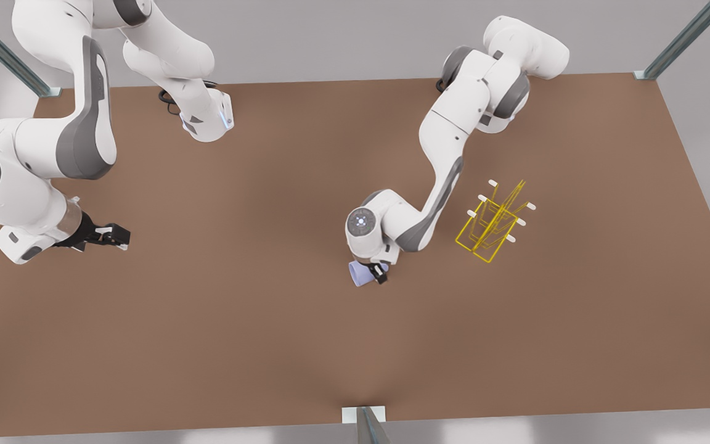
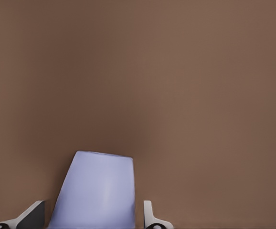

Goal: Place the cup on the cup holder

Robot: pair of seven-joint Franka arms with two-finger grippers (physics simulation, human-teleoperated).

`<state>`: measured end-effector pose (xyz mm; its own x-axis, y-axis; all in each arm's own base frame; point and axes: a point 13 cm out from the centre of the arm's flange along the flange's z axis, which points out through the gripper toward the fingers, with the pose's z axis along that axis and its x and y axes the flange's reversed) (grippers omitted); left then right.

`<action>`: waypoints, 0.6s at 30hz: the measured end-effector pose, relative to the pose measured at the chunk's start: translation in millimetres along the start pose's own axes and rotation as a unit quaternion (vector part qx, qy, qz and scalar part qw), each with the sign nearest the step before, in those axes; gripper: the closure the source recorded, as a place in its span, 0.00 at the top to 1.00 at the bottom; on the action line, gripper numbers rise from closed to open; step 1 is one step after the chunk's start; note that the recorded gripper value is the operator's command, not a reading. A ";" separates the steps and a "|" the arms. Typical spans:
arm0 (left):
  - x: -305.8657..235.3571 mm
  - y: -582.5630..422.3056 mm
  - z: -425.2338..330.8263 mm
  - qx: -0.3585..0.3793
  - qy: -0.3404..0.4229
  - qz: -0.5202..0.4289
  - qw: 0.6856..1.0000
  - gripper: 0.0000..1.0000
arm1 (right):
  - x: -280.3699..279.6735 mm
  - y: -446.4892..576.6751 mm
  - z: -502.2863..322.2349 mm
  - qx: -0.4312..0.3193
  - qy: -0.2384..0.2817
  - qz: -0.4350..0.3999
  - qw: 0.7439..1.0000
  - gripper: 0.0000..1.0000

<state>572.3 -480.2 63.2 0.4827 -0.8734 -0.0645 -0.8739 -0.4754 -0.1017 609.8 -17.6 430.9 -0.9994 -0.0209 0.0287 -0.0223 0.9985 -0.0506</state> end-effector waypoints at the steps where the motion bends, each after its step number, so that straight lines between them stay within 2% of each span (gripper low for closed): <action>1: 1.3 4.5 2.6 0.000 0.000 0.003 1.000 1.00 | 0.0 -0.2 0.1 0.000 0.000 0.000 1.000 1.00; 18: 18.5 35.8 14.4 -0.008 0.019 0.021 1.000 1.00 | 0.6 0.6 4.2 0.000 0.004 -0.001 1.000 1.00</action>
<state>550.9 -511.8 44.1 0.4430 -0.8960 -0.0314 -0.8944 -0.4393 -0.0847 609.1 -17.3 426.6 -0.9990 -0.0230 0.0372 -0.0248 0.9984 -0.0499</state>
